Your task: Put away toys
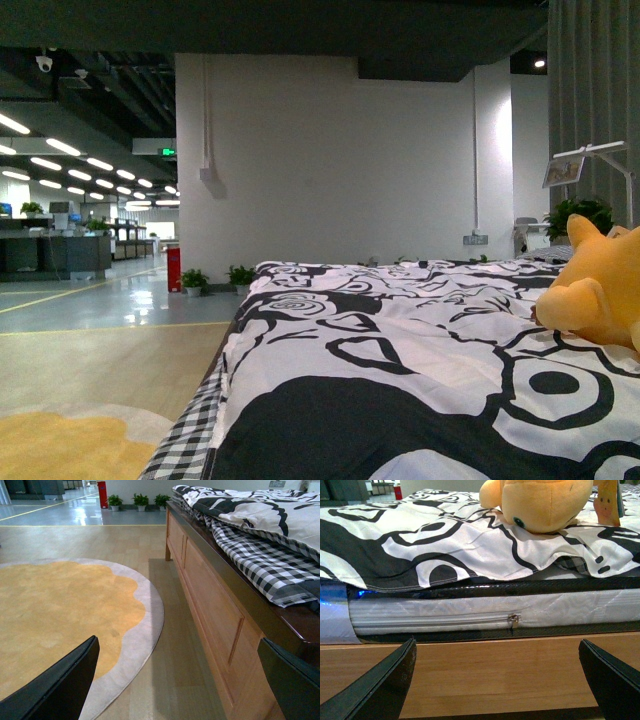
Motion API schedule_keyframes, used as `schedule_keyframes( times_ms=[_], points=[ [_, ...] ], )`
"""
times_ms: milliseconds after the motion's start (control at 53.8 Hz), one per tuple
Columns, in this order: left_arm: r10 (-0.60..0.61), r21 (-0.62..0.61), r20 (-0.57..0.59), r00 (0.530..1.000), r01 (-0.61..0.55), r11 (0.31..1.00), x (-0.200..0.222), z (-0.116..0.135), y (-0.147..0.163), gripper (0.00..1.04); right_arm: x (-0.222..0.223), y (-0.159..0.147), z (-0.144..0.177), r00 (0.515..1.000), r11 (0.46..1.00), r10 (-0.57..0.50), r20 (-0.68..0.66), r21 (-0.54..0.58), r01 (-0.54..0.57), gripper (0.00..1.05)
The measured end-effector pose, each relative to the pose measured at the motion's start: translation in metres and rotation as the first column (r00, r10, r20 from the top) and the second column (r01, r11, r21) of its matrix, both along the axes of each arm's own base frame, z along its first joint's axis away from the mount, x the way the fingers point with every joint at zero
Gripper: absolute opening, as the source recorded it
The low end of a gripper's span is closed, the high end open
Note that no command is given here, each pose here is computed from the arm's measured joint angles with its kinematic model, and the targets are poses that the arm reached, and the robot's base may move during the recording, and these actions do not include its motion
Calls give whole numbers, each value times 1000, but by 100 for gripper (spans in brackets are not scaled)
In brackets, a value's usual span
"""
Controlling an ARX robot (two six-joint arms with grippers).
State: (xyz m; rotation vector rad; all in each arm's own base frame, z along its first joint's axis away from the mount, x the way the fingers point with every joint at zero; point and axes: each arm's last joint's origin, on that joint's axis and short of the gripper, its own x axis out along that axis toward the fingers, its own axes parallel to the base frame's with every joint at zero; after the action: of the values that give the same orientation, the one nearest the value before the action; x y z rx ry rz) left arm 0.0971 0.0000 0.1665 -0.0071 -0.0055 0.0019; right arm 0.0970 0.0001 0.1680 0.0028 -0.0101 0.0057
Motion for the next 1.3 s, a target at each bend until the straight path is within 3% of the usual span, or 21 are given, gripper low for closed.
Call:
schedule_keyframes(
  times_ms=[74, 223, 539, 799, 1040, 1300],
  points=[
    [-1, 0, 0, 1000, 1, 1000, 0, 0, 0, 98, 0, 0, 0, 1000, 1000, -1, 0, 0, 1, 98],
    [-2, 0, 0, 1000, 2, 1000, 0, 0, 0, 98, 5, 2, -3, 982, 976, -179, -52, 114, 184, 98],
    [-2, 0, 0, 1000, 2, 1000, 0, 0, 0, 98, 38, 16, 28, 989, 977, -135, 53, 171, 124, 98],
    [-2, 0, 0, 1000, 2, 1000, 0, 0, 0, 98, 112, 43, 77, 976, 994, -86, 202, 88, 69, 98],
    [-2, 0, 0, 1000, 2, 1000, 0, 0, 0, 98, 168, 35, 113, 909, 966, -227, 348, -37, 256, 98],
    [-2, 0, 0, 1000, 2, 1000, 0, 0, 0, 98, 202, 33, 122, 916, 964, -199, 348, -96, 247, 98]
  ],
)
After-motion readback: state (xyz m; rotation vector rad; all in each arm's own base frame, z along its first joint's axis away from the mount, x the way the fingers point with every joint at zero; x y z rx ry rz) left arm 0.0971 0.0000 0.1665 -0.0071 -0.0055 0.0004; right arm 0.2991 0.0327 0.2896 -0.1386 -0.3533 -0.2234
